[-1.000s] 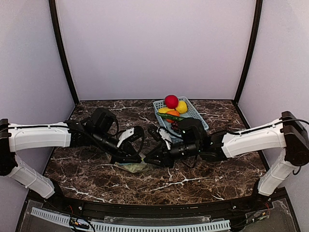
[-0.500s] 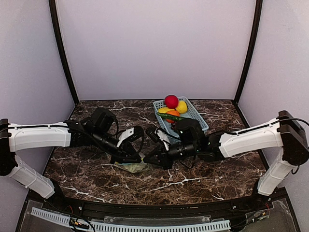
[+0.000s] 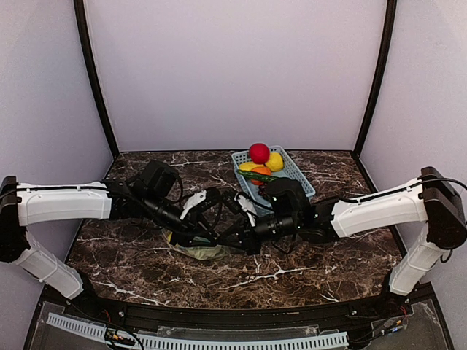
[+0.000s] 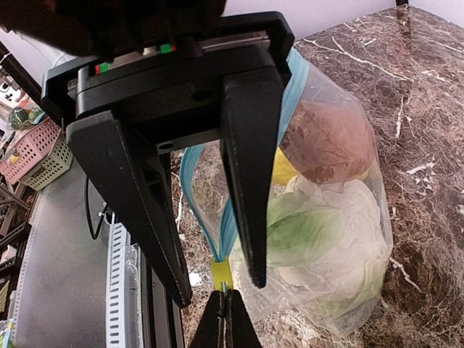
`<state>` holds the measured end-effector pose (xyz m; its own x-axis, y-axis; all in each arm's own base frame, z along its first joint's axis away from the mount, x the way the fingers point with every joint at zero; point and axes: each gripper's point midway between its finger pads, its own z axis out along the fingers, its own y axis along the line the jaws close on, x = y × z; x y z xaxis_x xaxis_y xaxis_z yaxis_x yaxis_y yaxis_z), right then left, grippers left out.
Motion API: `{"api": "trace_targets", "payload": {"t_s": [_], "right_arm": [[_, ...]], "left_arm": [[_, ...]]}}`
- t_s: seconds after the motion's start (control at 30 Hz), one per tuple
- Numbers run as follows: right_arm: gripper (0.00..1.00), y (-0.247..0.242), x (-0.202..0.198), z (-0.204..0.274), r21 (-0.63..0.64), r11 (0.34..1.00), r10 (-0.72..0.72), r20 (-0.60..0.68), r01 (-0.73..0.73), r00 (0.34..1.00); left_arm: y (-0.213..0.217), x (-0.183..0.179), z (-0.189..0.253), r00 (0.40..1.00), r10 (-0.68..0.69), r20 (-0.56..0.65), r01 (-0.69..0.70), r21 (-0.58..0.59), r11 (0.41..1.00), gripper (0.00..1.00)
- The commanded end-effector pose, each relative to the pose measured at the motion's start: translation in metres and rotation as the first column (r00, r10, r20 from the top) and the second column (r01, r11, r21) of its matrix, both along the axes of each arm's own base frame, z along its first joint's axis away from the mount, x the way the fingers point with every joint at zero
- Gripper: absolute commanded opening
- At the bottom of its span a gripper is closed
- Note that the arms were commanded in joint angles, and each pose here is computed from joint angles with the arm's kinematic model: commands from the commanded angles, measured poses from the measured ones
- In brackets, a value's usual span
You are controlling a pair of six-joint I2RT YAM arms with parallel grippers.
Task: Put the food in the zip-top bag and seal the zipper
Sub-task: Pick up the zipper from the zipper food storage bag.
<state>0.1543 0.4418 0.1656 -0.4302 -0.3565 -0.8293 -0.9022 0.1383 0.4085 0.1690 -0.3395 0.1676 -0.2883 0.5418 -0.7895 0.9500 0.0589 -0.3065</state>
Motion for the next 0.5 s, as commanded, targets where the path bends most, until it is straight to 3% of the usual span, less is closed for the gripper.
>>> {"api": "trace_targets", "payload": {"t_s": [0.0,0.17,0.3,0.47], "right_arm": [[0.00,0.0037,0.0015,0.0097,0.040,0.999,0.011,0.024,-0.012,1.000],[0.00,0.0011,0.0022,0.0094,0.038,0.999,0.000,0.027,-0.001,1.000],[0.00,-0.0004,0.0037,0.0095,0.036,0.999,-0.012,0.033,0.011,0.999],[0.00,-0.0029,0.0085,0.0086,0.029,0.999,-0.045,0.047,0.044,0.998]], "left_arm": [[-0.0034,0.0029,0.0050,1.000,-0.003,-0.005,0.003,-0.011,1.000,0.24],[-0.0015,0.0028,0.0009,1.000,-0.003,0.003,0.003,0.008,1.000,0.16],[0.0001,0.0034,-0.0020,1.000,-0.002,0.007,0.002,0.022,1.000,0.04],[0.0019,0.0041,-0.0028,1.000,0.001,0.017,-0.002,0.034,0.999,0.01]]}}
